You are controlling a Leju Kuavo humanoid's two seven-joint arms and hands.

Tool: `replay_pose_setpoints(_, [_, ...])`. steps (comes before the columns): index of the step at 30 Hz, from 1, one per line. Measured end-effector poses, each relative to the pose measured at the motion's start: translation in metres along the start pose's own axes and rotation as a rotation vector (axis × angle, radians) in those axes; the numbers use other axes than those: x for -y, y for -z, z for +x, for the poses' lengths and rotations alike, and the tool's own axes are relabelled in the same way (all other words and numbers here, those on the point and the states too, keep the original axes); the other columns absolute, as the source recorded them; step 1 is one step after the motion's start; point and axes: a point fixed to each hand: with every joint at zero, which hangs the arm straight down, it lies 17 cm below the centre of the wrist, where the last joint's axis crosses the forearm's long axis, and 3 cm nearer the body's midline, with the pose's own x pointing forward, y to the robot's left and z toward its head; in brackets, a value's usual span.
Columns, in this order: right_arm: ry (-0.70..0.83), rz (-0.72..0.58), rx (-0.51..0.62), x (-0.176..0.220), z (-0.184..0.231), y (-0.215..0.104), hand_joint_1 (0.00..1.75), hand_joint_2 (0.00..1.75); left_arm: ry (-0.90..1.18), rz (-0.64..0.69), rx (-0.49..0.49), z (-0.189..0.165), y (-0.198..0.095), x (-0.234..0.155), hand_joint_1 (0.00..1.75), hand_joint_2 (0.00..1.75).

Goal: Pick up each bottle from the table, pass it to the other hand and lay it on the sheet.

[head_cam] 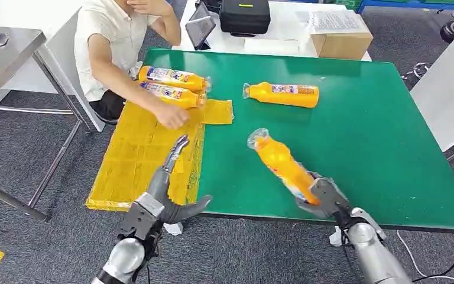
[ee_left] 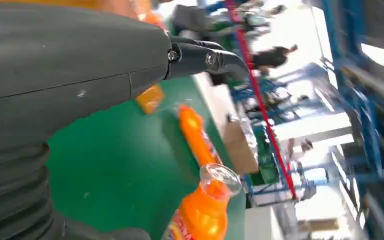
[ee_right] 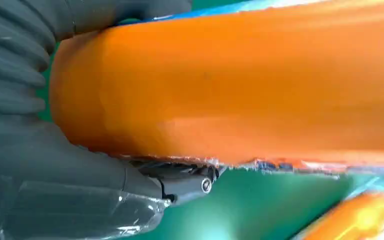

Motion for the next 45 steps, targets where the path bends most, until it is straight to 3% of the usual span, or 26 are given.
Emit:
replay_pose_setpoints(2, [0.031,0.004,0.03,-0.019,0.019,0.002,1.64,1.75,-0.01,0.023,-0.016,-0.004,-0.006,-0.009,0.0,1.75])
replay_pose_setpoints(3, [0.045,0.004,0.046,-0.026,0.026,0.002,1.52,1.75,-0.015,0.029,-0.021,-0.006,-0.009,-0.012,0.0,1.75])
replay_pose_setpoints(4, [0.057,-0.001,0.067,-0.029,0.034,0.002,1.55,1.75,-0.029,0.038,-0.033,-0.008,-0.012,-0.015,0.0,1.75])
replay_pose_setpoints(6, [0.079,-0.015,0.124,-0.036,0.057,0.005,1.4,1.75,-0.081,0.056,-0.077,-0.017,-0.02,-0.019,0.0,1.75])
replay_pose_setpoints(11, [0.151,-0.024,0.27,-0.067,0.125,0.013,1.45,1.75,-0.237,0.058,-0.147,-0.03,-0.033,-0.017,0.0,1.75])
replay_pose_setpoints(14, [0.227,-0.017,0.336,-0.084,0.159,0.018,1.31,1.75,-0.296,0.048,-0.179,-0.037,-0.036,-0.013,0.0,1.75])
replay_pose_setpoints(15, [0.247,-0.013,0.35,-0.089,0.167,0.019,1.01,1.75,-0.305,0.046,-0.185,-0.039,-0.037,-0.012,0.0,1.75])
replay_pose_setpoints(21, [0.336,0.082,0.417,-0.129,0.199,0.011,1.01,1.75,-0.37,0.023,-0.227,-0.049,-0.024,0.008,0.0,1.75])
replay_pose_setpoints(22, [0.342,0.092,0.42,-0.134,0.2,0.009,0.87,1.75,-0.374,0.018,-0.231,-0.05,-0.022,0.013,0.0,1.75])
replay_pose_setpoints(23, [0.343,0.099,0.42,-0.137,0.2,0.008,0.91,1.75,-0.374,0.014,-0.233,-0.051,-0.021,0.015,0.0,1.75])
replay_pose_setpoints(24, [0.345,0.105,0.422,-0.139,0.201,0.007,1.27,1.75,-0.376,0.013,-0.237,-0.052,-0.02,0.017,0.0,1.75])
replay_pose_setpoints(26, [0.351,0.133,0.434,-0.144,0.203,0.003,1.4,1.75,-0.386,0.002,-0.245,-0.054,-0.016,0.023,0.0,1.75])
replay_pose_setpoints(27, [0.361,0.146,0.444,-0.146,0.203,0.0,1.69,1.75,-0.394,-0.012,-0.257,-0.057,-0.012,0.031,0.0,1.75])
replay_pose_setpoints(28, [0.369,0.145,0.449,-0.145,0.203,-0.001,1.75,1.75,-0.4,-0.016,-0.261,-0.058,-0.009,0.035,0.0,1.75])
replay_pose_setpoints(35, [0.406,0.132,0.443,-0.143,0.197,-0.003,1.75,1.75,-0.422,-0.042,-0.27,-0.065,0.003,0.052,0.0,1.75])
replay_pose_setpoints(45, [0.394,0.097,0.392,-0.144,0.178,0.0,1.75,1.75,-0.478,-0.122,-0.238,-0.043,0.002,0.066,0.0,1.75])
